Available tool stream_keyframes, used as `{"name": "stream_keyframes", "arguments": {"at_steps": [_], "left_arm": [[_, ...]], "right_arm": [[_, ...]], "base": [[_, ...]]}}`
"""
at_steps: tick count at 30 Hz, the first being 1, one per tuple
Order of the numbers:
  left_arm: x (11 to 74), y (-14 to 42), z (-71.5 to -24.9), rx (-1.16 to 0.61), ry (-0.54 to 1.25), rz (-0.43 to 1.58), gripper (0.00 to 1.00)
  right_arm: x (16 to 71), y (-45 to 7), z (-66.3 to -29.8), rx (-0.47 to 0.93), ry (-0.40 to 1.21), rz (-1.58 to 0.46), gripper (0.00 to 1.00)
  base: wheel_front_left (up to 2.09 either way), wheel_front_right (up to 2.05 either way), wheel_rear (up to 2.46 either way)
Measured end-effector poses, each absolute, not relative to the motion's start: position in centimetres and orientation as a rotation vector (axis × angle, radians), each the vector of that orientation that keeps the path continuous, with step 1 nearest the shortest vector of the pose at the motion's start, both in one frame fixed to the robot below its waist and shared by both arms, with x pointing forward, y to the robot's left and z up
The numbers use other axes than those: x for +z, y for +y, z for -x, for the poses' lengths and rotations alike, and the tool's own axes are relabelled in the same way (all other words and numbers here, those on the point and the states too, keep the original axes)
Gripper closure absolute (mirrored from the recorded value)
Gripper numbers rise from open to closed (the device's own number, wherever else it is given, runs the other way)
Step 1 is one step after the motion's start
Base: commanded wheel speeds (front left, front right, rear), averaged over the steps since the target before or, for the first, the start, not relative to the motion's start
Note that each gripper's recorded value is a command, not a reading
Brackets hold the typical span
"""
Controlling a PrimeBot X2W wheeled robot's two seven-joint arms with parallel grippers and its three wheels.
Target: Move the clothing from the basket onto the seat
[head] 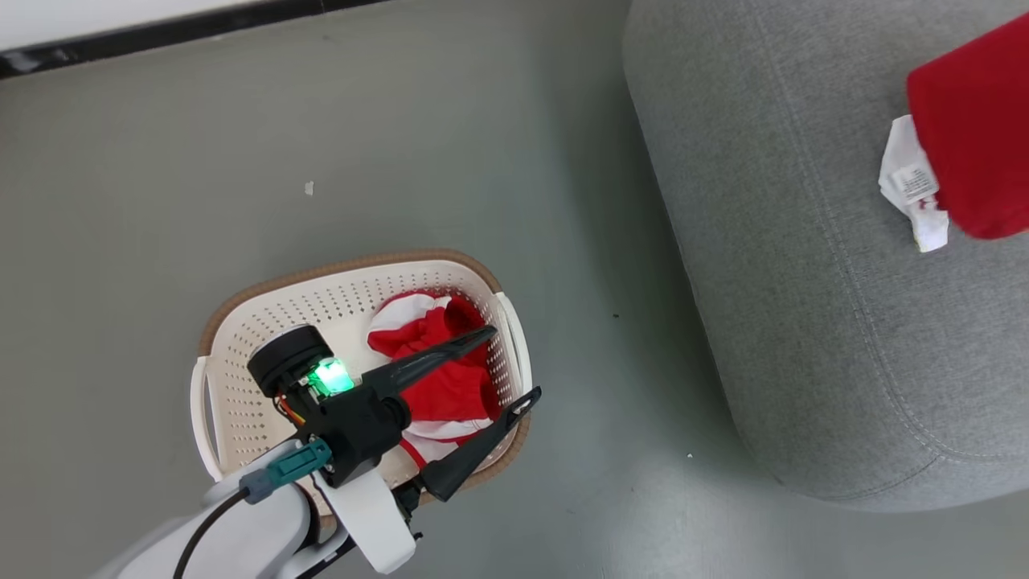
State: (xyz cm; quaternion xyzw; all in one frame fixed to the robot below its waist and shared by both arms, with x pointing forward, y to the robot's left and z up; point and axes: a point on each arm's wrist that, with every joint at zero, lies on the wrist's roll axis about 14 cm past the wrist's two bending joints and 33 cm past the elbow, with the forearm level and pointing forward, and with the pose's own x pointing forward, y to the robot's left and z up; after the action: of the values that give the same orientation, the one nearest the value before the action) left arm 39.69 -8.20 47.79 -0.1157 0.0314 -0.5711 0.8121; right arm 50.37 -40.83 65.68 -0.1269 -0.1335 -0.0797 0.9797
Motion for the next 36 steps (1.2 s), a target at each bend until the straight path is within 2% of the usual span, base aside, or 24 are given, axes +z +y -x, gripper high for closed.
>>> {"name": "stream_keyframes", "arguments": {"at_steps": [10, 23, 28, 29, 33, 36], "left_arm": [[46.7, -7.9, -41.3, -1.205, 0.072, 0.272, 0.00], [44.9, -7.4, -42.6, -1.189, 0.097, 0.277, 0.00], [44.7, -7.4, -43.2, -1.188, 0.090, 0.276, 0.00], [44.8, -7.4, -43.2, -1.188, 0.087, 0.277, 0.00], [44.7, -7.5, -43.1, -1.191, 0.091, 0.267, 0.00], [44.8, -7.5, -43.0, -1.192, 0.085, 0.267, 0.00]], "right_arm": [[58.3, -42.6, -51.7, -0.218, -0.095, 0.217, 1.00], [49.9, -44.1, -51.1, -0.282, 0.134, 0.179, 1.00], [48.2, -45.1, -50.7, -0.322, 0.200, 0.149, 1.00], [48.1, -45.0, -50.8, -0.327, 0.203, 0.135, 0.94], [46.8, -44.6, -50.6, -0.339, 0.244, 0.090, 0.84], [45.9, -44.2, -50.3, -0.334, 0.288, 0.077, 0.61]], "base": [[0.00, 0.00, 0.00], [0.00, 0.00, 0.00], [0.00, 0.00, 0.00], [0.00, 0.00, 0.00], [0.00, 0.00, 0.00], [0.00, 0.00, 0.00]]}}
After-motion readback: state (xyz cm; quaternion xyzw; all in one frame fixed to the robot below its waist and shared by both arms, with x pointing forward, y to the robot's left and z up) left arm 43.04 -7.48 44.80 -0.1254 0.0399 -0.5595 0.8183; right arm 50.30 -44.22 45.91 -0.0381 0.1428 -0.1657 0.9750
